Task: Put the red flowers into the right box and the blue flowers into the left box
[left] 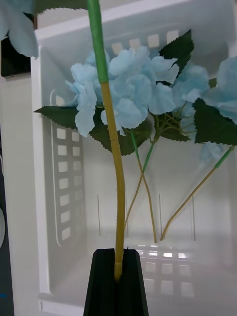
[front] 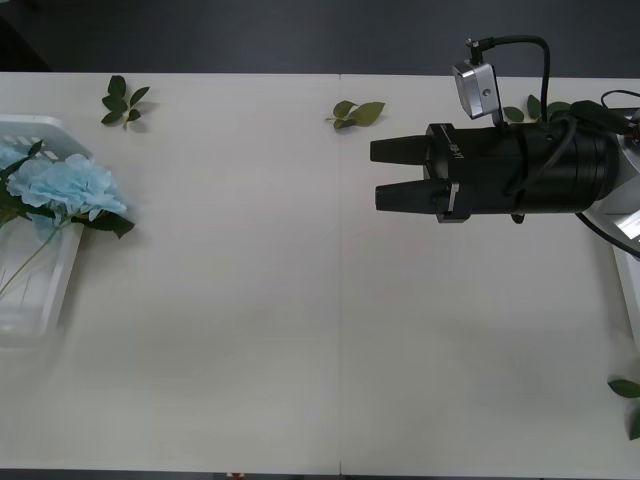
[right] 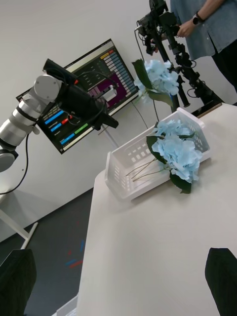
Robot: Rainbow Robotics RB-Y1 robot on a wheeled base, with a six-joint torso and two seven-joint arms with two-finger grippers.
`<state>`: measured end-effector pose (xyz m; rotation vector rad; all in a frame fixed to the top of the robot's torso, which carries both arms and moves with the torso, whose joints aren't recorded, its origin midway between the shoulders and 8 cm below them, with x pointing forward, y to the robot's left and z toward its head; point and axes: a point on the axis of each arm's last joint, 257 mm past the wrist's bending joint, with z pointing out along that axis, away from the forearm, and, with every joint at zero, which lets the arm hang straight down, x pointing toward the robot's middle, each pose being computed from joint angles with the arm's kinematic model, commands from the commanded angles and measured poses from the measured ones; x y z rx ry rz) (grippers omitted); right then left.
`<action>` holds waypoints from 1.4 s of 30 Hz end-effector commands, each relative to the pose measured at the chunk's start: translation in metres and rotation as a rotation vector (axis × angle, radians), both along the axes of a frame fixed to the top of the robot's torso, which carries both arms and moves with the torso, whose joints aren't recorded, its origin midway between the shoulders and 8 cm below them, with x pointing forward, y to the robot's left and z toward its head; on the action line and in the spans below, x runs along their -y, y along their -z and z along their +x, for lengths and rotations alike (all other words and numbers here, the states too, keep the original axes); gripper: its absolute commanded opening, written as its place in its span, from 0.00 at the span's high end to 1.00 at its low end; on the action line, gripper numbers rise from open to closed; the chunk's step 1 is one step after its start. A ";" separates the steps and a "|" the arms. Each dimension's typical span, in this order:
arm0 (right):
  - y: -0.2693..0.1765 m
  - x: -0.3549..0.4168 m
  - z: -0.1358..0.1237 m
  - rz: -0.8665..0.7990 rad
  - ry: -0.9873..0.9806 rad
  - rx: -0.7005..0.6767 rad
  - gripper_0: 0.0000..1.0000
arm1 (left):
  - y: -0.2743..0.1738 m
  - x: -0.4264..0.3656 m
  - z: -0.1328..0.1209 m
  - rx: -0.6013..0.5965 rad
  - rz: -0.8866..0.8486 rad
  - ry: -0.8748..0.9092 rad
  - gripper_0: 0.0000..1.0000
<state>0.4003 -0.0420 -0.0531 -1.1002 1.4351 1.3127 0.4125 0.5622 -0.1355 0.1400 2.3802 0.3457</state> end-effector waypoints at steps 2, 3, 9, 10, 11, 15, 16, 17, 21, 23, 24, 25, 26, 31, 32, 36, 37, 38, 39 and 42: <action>-0.001 0.009 -0.001 -0.022 -0.001 0.039 0.00 | -0.002 -0.021 0.012 -0.011 0.042 -0.050 1.00; -0.001 0.009 -0.001 -0.022 -0.001 0.039 0.00 | 0.002 -0.022 0.011 -0.022 0.048 -0.052 1.00; -0.001 0.009 -0.001 -0.022 -0.001 0.039 0.00 | 0.018 -0.034 0.005 -0.079 0.121 -0.077 1.00; -0.001 0.009 -0.001 -0.022 -0.001 0.039 0.00 | 0.018 -0.036 0.005 -0.082 0.127 -0.080 1.00; -0.001 0.009 -0.001 -0.022 -0.001 0.039 0.00 | 0.021 -0.036 0.004 -0.090 0.135 -0.081 1.00; -0.001 0.009 -0.001 -0.022 -0.001 0.039 0.03 | 0.023 -0.034 0.005 -0.095 0.139 -0.073 0.38; -0.001 0.009 -0.001 -0.022 -0.001 0.039 0.05 | 0.022 -0.032 0.006 -0.095 0.137 -0.068 0.14; -0.001 0.009 -0.001 -0.022 -0.001 0.039 0.05 | 0.021 -0.029 0.006 -0.097 0.137 -0.060 0.00; -0.001 0.009 -0.001 -0.022 -0.001 0.039 0.04 | 0.017 -0.007 -0.003 -0.142 0.120 -0.008 0.00; -0.001 0.009 -0.001 -0.022 -0.001 0.039 0.05 | 0.014 0.008 -0.010 -0.169 0.104 0.034 0.00; -0.001 0.009 -0.001 -0.022 -0.001 0.039 0.05 | 0.011 0.015 -0.012 -0.174 0.104 0.060 0.00; -0.001 0.009 -0.001 -0.022 -0.001 0.039 0.05 | 0.010 0.020 -0.014 -0.182 0.100 0.078 0.00; -0.001 0.009 -0.001 -0.022 -0.001 0.039 0.04 | 0.007 0.030 -0.015 -0.184 0.092 0.117 0.00; -0.001 0.009 -0.001 -0.022 -0.001 0.039 0.04 | -0.002 0.067 -0.011 -0.154 0.042 0.288 0.00; -0.001 0.009 -0.001 -0.022 -0.001 0.039 0.04 | -0.006 0.077 -0.009 -0.141 0.036 0.341 0.00; -0.001 0.009 -0.001 -0.022 -0.001 0.039 0.05 | -0.016 0.108 -0.003 -0.087 0.031 0.510 0.00; -0.001 0.009 -0.001 -0.022 -0.001 0.039 0.04 | -0.018 0.112 -0.002 -0.078 0.032 0.536 0.00; -0.001 0.009 -0.001 -0.022 -0.001 0.039 0.04 | -0.021 0.122 -0.001 -0.062 0.033 0.590 0.00; -0.001 0.009 -0.001 -0.022 -0.001 0.039 0.04 | -0.024 0.129 0.000 -0.047 0.036 0.628 0.00; -0.001 0.009 -0.001 -0.022 -0.001 0.039 0.05 | -0.034 0.165 -0.002 0.009 -0.015 0.800 0.00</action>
